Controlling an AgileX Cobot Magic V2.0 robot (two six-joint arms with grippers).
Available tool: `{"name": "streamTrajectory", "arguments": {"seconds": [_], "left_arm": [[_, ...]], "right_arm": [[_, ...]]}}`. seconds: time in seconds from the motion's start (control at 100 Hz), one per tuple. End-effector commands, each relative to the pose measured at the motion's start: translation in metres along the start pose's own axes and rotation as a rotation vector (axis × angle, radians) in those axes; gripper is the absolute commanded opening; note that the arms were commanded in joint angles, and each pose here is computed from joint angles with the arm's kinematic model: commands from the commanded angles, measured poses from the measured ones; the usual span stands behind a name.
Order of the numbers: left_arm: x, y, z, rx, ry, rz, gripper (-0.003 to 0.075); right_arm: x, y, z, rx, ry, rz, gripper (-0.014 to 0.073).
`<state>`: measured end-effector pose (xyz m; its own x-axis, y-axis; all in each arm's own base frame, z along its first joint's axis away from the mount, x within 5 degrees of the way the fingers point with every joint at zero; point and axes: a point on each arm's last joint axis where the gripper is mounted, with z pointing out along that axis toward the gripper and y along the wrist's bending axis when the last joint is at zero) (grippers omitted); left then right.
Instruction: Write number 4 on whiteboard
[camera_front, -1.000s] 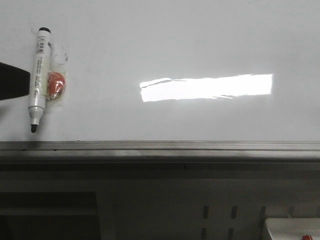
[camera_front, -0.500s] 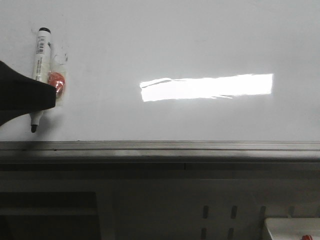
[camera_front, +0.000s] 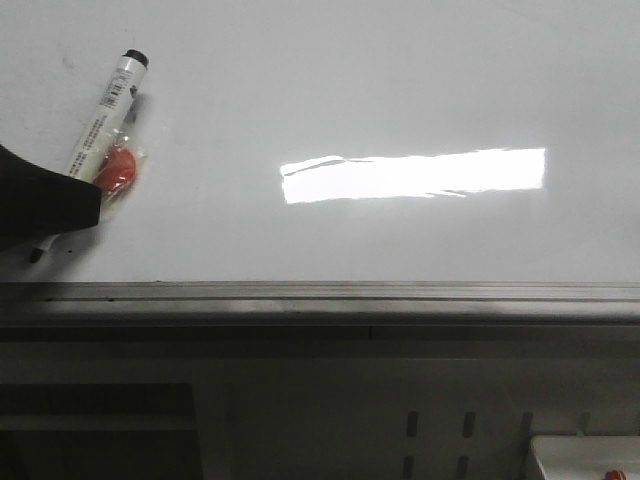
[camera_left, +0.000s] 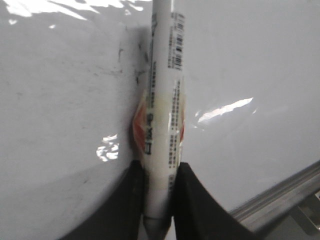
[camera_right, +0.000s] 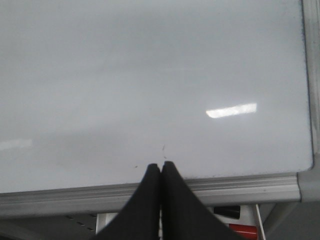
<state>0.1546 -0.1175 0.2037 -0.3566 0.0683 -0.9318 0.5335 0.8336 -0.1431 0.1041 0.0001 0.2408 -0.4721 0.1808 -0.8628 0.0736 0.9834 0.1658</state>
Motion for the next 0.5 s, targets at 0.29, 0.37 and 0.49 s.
{"name": "streamTrajectory", "arguments": {"seconds": [0.29,0.37,0.49], "left_arm": [[-0.033,-0.029,-0.025,0.251,-0.272,0.452,-0.002],[-0.03,-0.035,-0.028,0.31,-0.276,0.593,-0.002],[-0.026,-0.042,-0.031,0.384,-0.284,0.741,-0.002]], "right_arm": [[-0.049,0.067,-0.026,-0.47,-0.079,-0.27,-0.0059],[-0.053,0.087,-0.029,-0.586,-0.071,-0.318,-0.0007],[-0.055,0.121,-0.031,-0.741,-0.056,-0.407,0.0223]]}}
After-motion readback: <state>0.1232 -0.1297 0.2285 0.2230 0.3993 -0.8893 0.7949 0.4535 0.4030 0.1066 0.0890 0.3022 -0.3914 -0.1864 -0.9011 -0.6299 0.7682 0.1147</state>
